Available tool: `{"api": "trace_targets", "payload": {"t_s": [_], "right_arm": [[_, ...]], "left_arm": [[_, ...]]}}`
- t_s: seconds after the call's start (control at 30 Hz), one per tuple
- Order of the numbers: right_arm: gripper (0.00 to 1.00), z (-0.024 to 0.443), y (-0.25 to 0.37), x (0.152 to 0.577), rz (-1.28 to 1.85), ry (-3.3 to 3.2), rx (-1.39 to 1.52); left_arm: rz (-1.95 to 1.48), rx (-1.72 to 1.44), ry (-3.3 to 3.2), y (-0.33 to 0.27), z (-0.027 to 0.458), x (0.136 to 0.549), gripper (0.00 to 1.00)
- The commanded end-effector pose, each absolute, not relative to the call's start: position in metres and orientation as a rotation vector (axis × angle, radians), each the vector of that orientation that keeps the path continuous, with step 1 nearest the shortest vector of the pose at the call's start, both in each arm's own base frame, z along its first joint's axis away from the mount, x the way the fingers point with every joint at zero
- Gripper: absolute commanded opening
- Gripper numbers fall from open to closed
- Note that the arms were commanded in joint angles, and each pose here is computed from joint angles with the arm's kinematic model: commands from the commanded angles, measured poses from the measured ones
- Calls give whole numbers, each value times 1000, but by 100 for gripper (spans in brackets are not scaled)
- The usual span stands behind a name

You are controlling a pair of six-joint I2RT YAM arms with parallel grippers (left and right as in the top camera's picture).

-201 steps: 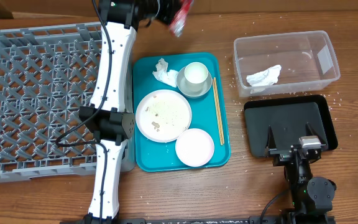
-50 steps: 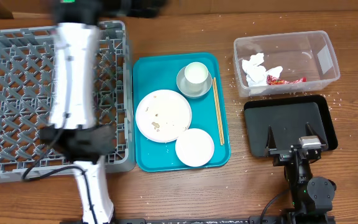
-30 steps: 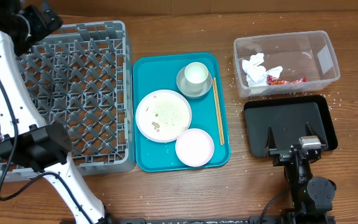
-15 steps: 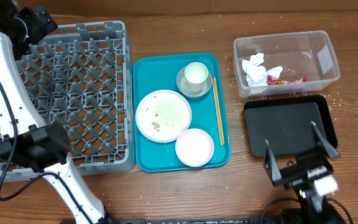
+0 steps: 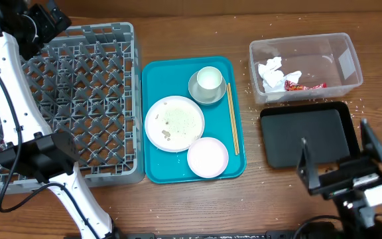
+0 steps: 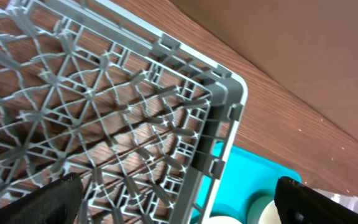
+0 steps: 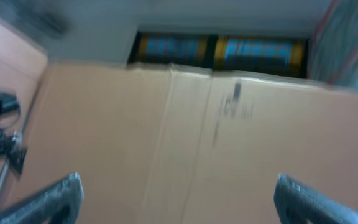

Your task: Sort waste into correct bins and load items into the dishwasher

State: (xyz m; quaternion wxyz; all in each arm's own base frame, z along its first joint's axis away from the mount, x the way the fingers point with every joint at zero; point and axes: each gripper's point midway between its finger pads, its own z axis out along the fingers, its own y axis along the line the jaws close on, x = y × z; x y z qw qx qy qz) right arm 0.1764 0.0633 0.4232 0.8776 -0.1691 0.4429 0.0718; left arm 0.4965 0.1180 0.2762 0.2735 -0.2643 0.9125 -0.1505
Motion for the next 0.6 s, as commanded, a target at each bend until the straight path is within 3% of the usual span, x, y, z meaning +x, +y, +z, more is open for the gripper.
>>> {"api": "trace_targets", "payload": {"t_s": [0.0,0.27,0.4,0.57], "right_arm": [[100,457,81,191,135,990,-493],[100,469,110,288,414,1540,-631],[100,473,134,324,697,1651,-641],[100,444,159,364,1024,1710,-667]], "left_arm": [[-450,-712,2458,109,275,499,100],[-451,-678,2492,101,272,495,100],[-441,-590,2533,91,269,492,100],[-574,-276,2547,43,276,496,95]]}}
